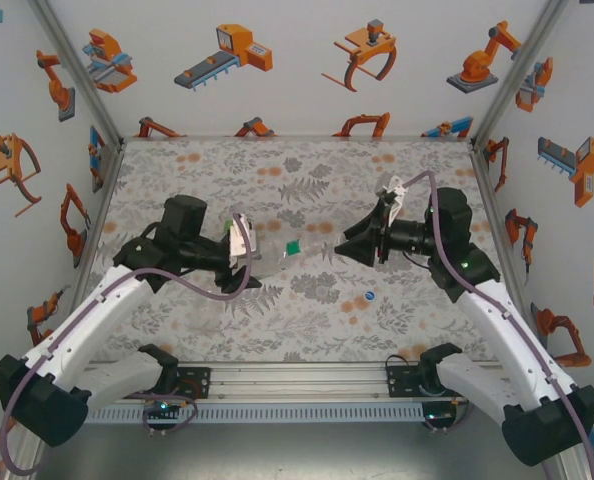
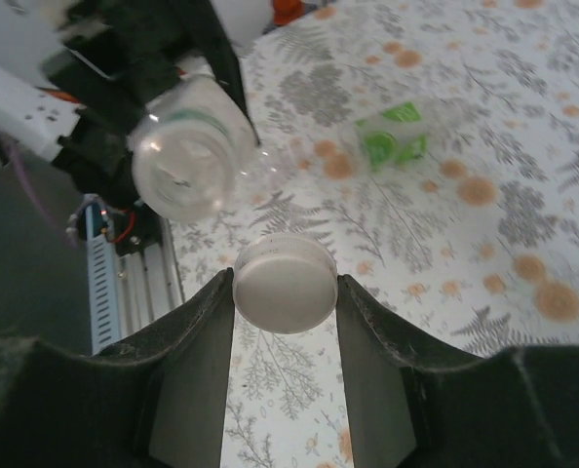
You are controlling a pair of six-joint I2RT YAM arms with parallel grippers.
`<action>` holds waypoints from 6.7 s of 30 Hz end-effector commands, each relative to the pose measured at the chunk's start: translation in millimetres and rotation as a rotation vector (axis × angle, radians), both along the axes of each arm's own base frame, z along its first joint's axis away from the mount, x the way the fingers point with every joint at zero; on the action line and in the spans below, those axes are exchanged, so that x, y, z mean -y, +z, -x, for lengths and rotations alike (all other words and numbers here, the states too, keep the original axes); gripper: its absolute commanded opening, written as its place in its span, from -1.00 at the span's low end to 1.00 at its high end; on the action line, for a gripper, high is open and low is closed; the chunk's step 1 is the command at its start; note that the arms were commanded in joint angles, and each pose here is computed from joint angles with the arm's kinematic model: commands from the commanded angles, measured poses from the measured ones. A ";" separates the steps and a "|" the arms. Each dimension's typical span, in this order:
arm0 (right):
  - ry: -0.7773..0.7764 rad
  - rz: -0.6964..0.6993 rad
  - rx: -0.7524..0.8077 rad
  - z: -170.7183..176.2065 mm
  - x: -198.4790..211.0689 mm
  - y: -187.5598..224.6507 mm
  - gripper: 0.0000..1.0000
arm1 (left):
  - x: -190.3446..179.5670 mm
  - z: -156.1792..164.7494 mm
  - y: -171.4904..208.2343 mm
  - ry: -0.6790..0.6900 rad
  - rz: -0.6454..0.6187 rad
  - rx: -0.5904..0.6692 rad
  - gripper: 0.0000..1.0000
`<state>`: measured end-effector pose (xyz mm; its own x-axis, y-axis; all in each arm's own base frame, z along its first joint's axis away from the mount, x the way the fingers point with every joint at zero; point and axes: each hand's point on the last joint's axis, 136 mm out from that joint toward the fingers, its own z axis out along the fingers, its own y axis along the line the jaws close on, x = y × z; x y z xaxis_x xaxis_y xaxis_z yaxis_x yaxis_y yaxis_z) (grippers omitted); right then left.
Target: Screw on the bottle caps
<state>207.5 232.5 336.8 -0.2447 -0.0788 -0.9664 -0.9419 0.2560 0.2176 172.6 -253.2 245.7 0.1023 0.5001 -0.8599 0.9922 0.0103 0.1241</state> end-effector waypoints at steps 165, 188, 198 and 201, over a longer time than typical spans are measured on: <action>-0.241 -0.040 -0.844 -11.1 -42.1 4.7 0.46 | -1.3 1.2 14.4 0.020 0.071 0.099 -1.00; 0.275 0.068 0.497 73.9 -26.1 65.7 0.31 | 7.0 22.0 20.0 -0.112 0.119 0.017 -1.00; 0.298 0.070 0.454 56.9 -40.4 54.2 0.21 | 7.3 21.2 17.5 -0.111 0.102 -0.005 -1.00; 0.306 0.068 0.448 56.8 -41.5 52.2 0.13 | 7.0 22.1 18.1 -0.113 0.103 -0.002 -1.00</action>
